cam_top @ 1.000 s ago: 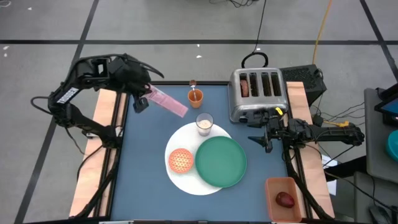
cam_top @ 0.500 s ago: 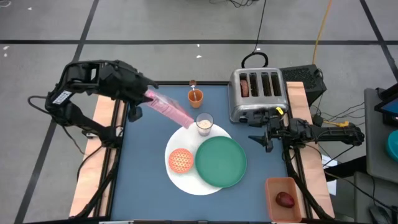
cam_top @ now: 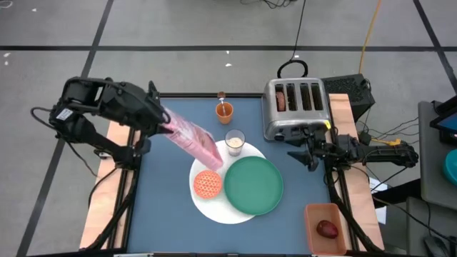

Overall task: Arrange a breakfast setting
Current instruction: Pour the cereal into the orange bowl

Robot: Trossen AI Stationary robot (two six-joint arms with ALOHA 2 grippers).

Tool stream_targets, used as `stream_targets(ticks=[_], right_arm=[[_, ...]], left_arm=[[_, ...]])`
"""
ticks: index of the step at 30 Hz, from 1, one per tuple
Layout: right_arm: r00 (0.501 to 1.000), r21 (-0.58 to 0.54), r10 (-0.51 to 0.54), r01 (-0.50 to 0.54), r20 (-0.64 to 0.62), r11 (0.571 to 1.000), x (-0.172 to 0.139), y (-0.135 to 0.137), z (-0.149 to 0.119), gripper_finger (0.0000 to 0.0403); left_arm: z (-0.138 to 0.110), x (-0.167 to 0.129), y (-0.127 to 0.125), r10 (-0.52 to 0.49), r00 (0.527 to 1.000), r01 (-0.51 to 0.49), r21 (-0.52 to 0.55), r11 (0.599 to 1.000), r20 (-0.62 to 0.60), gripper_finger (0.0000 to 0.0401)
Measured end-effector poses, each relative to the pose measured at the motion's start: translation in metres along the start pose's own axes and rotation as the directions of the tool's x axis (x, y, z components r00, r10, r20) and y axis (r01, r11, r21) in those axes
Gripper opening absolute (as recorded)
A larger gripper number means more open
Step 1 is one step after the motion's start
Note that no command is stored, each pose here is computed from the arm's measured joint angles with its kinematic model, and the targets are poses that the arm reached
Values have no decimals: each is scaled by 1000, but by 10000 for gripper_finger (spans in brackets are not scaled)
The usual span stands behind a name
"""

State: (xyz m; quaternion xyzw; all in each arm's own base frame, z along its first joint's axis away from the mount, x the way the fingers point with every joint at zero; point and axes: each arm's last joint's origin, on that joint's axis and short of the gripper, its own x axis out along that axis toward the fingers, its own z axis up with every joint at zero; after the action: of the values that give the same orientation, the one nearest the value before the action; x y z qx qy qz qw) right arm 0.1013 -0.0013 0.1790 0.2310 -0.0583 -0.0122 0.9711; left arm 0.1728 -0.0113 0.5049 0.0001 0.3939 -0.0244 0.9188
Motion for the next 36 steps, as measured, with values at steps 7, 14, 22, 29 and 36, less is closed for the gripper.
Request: stream_targets(ticks=[7, 14, 22, 29, 36], right_arm=[[997, 153, 64, -71, 51, 986, 0, 4, 6, 286], [995, 219, 93, -97, 26, 971, 2, 5, 5, 286], [994, 286, -30, -2, 109, 958, 3, 2, 9, 288], [994, 289, -35, 5, 99, 957, 3, 2, 8, 291], [997, 312, 35, -53, 62, 949, 3, 4, 6, 342]], left_arm=[[12, 12, -20, -135, 990, 129, 133, 983, 40, 0], [27, 28, -37, -242, 968, 217, 252, 943, 70, 0], [41, 53, -50, -296, 953, 259, 331, 907, 65, 0], [54, 75, -57, -303, 949, 242, 423, 874, 84, 0], [61, 79, -57, -306, 941, 198, 501, 842, 143, 0]])
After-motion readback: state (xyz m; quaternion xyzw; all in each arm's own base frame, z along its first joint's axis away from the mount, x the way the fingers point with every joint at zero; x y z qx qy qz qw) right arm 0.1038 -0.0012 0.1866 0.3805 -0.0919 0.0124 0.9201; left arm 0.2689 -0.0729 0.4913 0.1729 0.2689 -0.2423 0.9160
